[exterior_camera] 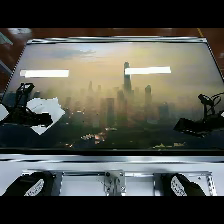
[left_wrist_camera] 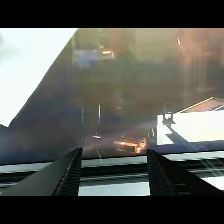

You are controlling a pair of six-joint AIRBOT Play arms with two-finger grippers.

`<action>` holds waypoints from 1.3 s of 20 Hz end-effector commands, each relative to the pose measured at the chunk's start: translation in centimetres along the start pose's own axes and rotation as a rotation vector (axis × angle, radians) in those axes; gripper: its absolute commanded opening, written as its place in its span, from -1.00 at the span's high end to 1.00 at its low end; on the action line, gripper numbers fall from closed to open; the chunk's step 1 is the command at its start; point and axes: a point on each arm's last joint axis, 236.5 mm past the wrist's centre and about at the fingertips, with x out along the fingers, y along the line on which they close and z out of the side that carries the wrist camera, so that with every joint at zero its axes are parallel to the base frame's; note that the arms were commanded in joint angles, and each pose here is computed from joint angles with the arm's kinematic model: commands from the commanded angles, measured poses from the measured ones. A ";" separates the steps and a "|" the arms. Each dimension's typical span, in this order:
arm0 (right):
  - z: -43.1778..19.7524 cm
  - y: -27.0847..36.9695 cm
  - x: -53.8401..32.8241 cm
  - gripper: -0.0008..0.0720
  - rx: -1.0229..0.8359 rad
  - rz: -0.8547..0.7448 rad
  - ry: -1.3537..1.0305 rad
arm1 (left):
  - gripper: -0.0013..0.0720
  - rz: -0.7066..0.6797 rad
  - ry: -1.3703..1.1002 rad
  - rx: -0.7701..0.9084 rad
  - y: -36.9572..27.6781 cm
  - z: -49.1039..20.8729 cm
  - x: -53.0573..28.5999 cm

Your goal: Fold the shirts.

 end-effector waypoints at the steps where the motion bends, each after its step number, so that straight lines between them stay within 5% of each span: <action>1: 0.0 0.0 0.0 -0.87 0.000 0.000 0.000 | -0.29 0.000 -0.001 0.001 0.0 0.0 0.0; 12: 0.5 2.2 -0.1 -0.87 0.022 0.091 -0.023 | -0.32 -0.099 -0.145 -0.072 -2.2 3.5 -0.4; 14: 0.4 2.7 -0.2 -0.87 0.025 0.112 -0.017 | -1.00 0.015 -0.171 -0.092 0.7 4.2 -0.3; 18: 0.6 4.8 -0.5 -0.87 0.032 0.205 -0.023 | -1.00 0.312 -0.068 -0.253 13.1 3.5 -0.6; 26: 2.9 4.4 -0.6 -0.87 0.045 0.189 -0.121 | -1.00 0.136 0.127 -0.674 20.3 -0.1 9.6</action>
